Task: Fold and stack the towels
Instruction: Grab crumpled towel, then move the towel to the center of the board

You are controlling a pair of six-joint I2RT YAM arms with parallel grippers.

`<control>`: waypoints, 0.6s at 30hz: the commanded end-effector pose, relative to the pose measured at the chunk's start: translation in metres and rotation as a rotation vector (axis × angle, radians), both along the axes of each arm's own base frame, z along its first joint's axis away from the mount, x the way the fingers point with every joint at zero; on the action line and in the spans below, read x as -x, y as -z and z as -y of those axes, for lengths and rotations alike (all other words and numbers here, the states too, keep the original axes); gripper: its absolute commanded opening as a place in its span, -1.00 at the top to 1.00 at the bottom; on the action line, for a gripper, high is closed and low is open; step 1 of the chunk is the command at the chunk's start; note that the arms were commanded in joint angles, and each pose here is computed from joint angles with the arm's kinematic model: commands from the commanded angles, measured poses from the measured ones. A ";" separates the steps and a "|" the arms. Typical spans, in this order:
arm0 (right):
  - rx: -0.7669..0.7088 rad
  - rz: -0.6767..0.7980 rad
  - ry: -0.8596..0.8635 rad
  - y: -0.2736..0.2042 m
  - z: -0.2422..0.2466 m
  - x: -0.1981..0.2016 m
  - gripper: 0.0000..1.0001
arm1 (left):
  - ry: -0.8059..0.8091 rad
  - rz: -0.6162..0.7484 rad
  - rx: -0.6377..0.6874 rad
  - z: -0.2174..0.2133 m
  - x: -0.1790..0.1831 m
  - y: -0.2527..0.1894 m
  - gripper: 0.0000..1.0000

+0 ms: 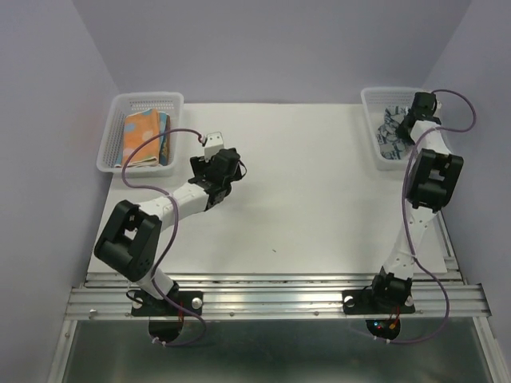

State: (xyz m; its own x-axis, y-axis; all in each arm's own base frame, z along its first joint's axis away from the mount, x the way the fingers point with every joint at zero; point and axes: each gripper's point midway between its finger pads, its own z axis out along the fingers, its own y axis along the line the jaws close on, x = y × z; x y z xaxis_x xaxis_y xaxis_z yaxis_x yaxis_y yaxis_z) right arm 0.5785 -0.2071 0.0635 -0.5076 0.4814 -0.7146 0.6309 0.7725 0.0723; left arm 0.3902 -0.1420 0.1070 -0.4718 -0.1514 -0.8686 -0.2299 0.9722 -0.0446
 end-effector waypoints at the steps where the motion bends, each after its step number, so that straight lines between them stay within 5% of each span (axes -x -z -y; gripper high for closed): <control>1: -0.006 0.292 -0.072 -0.124 -0.020 0.000 0.81 | -0.025 0.123 0.087 0.002 0.002 -0.046 -0.98; 2: 0.001 0.382 -0.098 -0.171 -0.029 0.009 0.81 | -0.021 0.129 0.098 0.002 0.004 -0.049 -0.98; 9: -0.133 0.609 -0.423 -0.274 -0.141 0.063 0.72 | 0.058 0.209 0.248 0.006 0.035 -0.084 -0.98; 14: -0.148 0.681 -0.655 -0.325 -0.248 0.120 0.58 | 0.133 0.287 0.411 0.007 0.068 -0.113 -0.97; 18: -0.271 0.667 -0.789 -0.311 -0.318 0.155 0.46 | 0.186 0.319 0.510 0.009 0.091 -0.125 -0.98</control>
